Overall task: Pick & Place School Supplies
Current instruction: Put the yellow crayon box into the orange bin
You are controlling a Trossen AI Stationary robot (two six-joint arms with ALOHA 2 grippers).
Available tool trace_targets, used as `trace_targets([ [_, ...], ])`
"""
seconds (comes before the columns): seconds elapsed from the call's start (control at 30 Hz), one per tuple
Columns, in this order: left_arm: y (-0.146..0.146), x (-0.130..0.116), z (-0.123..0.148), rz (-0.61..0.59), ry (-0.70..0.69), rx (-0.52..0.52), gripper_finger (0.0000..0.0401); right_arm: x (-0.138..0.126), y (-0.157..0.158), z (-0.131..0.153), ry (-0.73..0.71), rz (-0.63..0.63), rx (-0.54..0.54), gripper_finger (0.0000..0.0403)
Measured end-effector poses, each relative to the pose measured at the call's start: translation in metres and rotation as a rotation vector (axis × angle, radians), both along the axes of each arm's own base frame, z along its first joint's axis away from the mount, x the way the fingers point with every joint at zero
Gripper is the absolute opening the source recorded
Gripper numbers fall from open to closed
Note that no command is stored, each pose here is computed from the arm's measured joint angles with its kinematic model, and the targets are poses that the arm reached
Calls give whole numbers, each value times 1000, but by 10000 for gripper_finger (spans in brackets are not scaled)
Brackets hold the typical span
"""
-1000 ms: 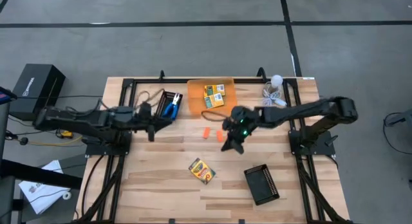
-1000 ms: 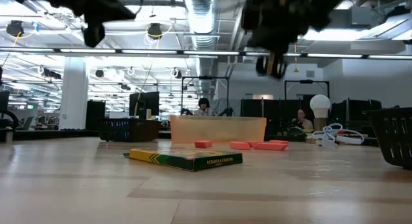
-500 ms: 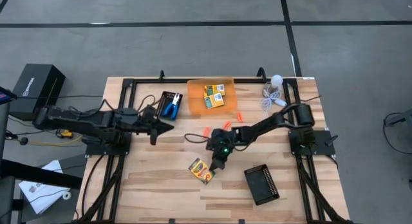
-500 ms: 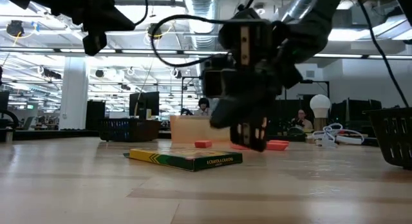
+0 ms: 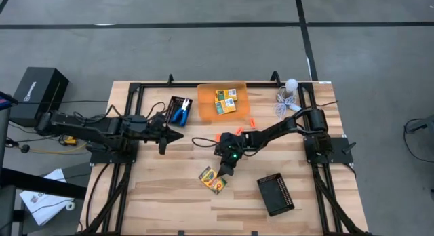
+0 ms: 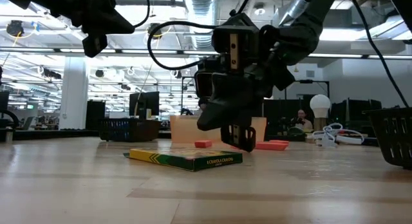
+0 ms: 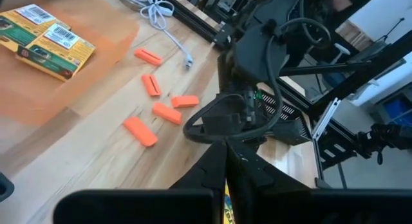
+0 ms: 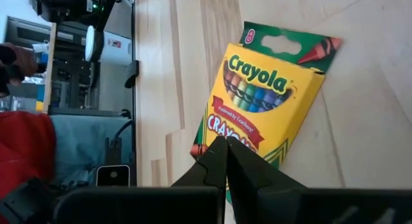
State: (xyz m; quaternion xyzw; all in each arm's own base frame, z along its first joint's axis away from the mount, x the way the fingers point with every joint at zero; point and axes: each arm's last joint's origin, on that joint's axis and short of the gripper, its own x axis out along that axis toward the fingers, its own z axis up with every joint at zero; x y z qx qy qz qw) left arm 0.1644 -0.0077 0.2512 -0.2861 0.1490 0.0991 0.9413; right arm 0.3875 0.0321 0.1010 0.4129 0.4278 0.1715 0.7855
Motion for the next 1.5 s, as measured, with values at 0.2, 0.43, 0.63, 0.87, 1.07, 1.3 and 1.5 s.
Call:
trace_targets([
  [0.2,0,0,-1,0,7,2,1,-1,0,-1,16,-3,-12,0],
  [0.43,0,0,-1,0,9,2,1,-4,0,-5,58,-27,-44,0],
  [0.63,0,0,-1,0,9,2,1,-4,3,-6,62,-27,-56,0],
  [0.87,0,0,-1,-1,9,2,1,-4,8,-7,63,-48,-84,0],
  [1.07,0,0,-1,-3,10,7,1,-4,7,-7,64,-68,-104,0],
  [1.3,0,0,-1,-15,11,13,1,2,29,-2,-86,-11,-360,0],
  [1.5,-1,0,-1,-32,12,15,1,15,47,1,-117,107,-455,0],
])
